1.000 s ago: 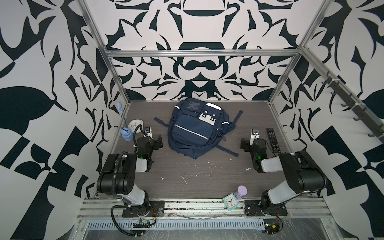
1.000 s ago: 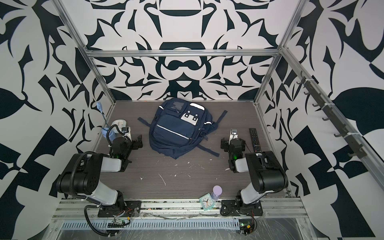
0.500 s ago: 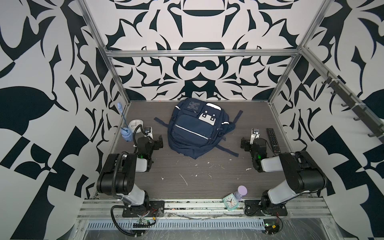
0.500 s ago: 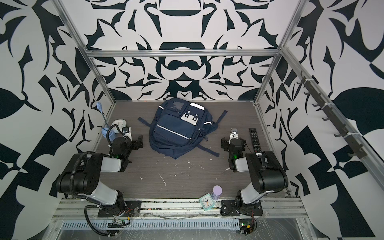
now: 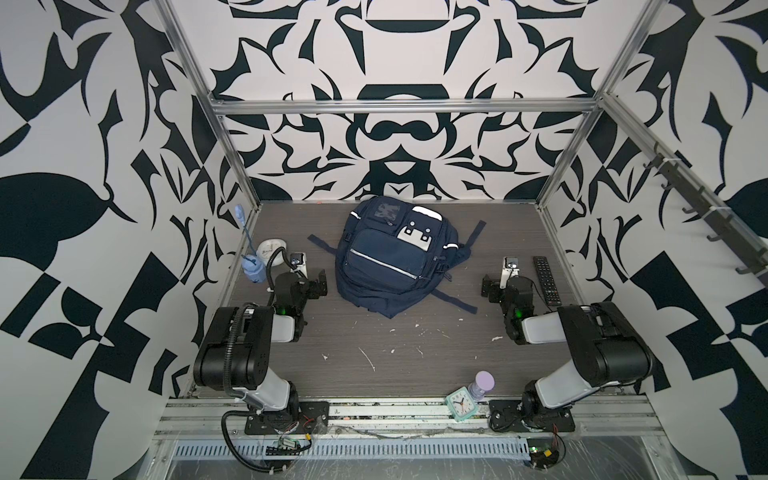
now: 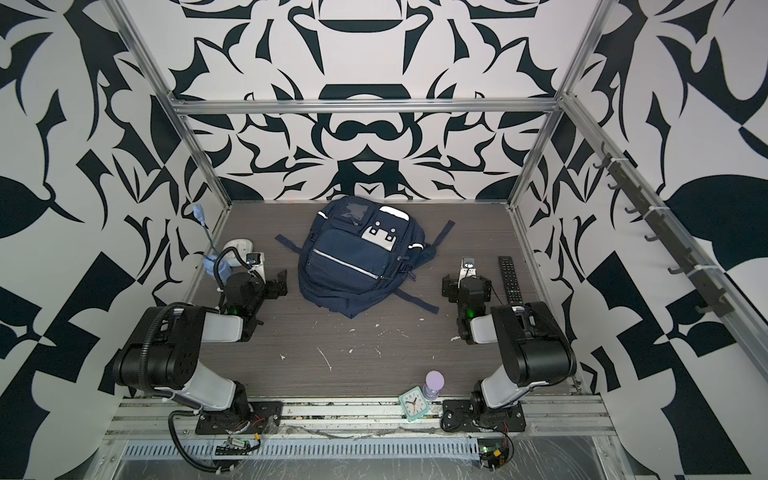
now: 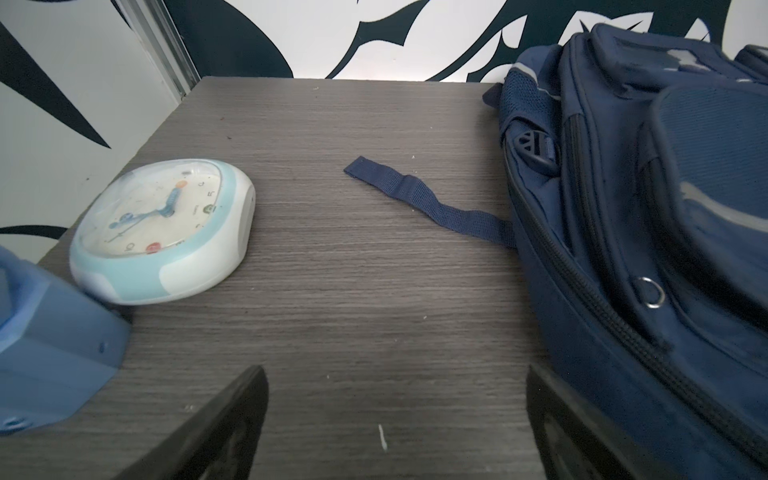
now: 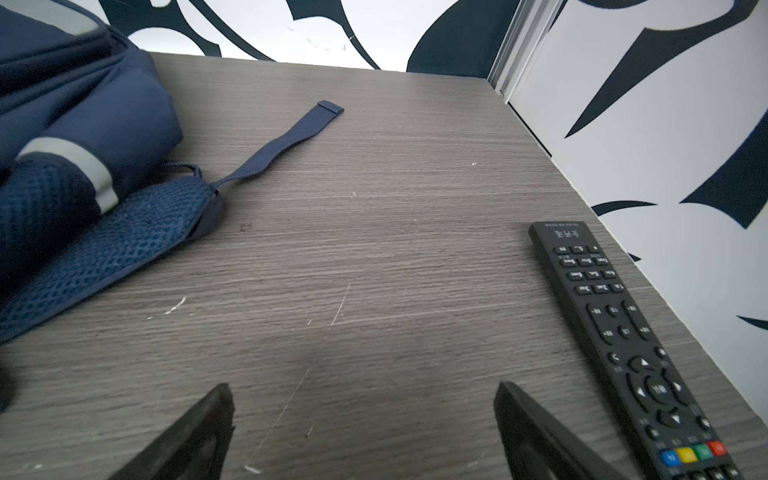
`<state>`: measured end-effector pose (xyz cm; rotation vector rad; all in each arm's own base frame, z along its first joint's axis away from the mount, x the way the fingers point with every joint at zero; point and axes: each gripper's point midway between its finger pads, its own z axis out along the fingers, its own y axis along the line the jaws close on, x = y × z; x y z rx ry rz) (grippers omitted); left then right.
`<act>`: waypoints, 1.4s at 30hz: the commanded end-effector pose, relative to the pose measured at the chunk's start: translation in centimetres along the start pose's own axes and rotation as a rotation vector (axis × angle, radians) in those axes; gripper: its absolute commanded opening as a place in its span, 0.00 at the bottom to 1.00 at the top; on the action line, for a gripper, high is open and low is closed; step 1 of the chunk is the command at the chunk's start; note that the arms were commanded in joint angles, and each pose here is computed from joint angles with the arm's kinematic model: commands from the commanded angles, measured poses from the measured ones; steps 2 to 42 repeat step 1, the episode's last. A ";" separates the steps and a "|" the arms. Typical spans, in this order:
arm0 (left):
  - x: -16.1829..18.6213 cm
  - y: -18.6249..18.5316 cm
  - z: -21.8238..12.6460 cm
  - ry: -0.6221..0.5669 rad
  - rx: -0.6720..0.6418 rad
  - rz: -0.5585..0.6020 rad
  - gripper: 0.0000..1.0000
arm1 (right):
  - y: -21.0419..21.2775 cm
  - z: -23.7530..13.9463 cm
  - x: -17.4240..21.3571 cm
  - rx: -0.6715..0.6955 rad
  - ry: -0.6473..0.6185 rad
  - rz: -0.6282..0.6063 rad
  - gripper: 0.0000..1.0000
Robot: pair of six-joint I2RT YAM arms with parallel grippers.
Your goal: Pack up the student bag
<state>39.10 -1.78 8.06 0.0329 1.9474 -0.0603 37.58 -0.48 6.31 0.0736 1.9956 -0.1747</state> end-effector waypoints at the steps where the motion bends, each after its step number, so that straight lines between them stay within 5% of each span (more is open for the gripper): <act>1: -0.7 -0.3 0.1 -0.019 0.015 0.012 0.99 | -0.2 0.1 -2.0 0.013 -0.053 0.018 0.99; 42: -0.7 -0.3 0.1 -0.019 0.015 0.012 0.99 | -0.2 0.1 -2.0 0.013 -0.053 0.018 0.99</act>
